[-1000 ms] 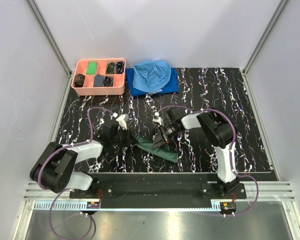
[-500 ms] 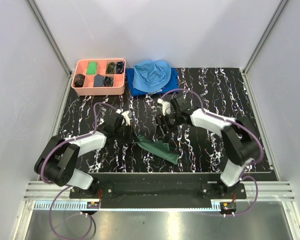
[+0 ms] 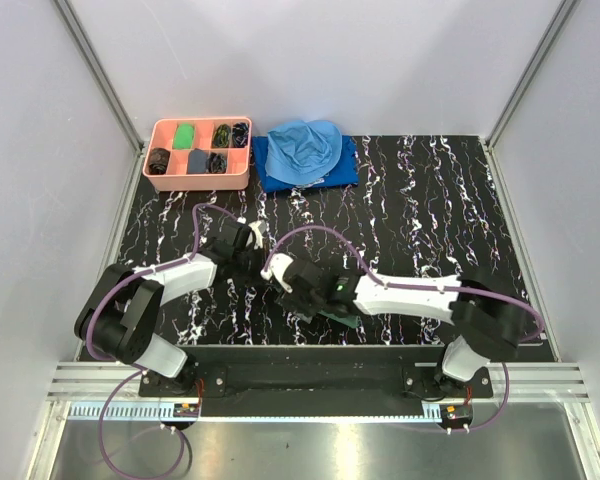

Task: Fold the napkin, place the utensils inside, and roll it up
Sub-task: Roll the napkin with the utensil

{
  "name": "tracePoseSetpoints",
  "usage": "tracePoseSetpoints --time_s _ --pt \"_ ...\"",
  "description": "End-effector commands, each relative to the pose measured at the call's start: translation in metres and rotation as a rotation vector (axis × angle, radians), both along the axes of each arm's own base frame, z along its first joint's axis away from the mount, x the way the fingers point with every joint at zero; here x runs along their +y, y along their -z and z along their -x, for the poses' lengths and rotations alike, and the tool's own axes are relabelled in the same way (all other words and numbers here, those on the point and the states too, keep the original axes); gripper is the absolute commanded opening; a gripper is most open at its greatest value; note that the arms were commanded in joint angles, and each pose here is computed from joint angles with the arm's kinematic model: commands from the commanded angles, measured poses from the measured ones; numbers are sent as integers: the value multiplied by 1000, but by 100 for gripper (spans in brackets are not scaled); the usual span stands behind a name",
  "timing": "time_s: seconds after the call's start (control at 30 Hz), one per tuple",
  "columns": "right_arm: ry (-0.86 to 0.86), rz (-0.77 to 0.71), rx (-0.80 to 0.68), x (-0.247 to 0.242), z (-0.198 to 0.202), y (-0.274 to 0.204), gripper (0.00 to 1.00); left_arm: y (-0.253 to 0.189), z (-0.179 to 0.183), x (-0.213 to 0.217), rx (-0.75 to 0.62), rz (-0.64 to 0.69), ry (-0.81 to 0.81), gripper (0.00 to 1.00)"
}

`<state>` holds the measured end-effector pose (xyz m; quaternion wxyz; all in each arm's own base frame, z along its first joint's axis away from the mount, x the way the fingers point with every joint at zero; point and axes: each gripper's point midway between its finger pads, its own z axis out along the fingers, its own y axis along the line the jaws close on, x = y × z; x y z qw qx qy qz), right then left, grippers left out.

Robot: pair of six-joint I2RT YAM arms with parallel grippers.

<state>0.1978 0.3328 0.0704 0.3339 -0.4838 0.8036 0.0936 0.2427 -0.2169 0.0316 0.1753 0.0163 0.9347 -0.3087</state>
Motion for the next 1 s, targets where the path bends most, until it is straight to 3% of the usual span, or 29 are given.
tracePoseSetpoints --time_s 0.0,0.3,0.4,0.5,0.53,0.63,0.97 --pt "16 74 -83 0 -10 13 71 -5 2 -6 27 17 19 0" --pt "78 137 -26 -10 -15 44 69 -11 3 -7 18 28 34 1" --pt "99 134 75 -13 -14 54 64 -16 1 -7 2 33 31 11" --pt "91 94 200 -13 -5 59 54 -26 -5 -5 -40 36 14 31" --pt "84 58 265 -10 5 59 50 -33 -7 -3 -58 40 5 43" --pt "69 -18 394 -8 17 61 42 -45 -14 6 -107 39 -38 57" --pt "-36 -332 718 19 22 39 36 -60 -10 27 -239 53 -71 69"
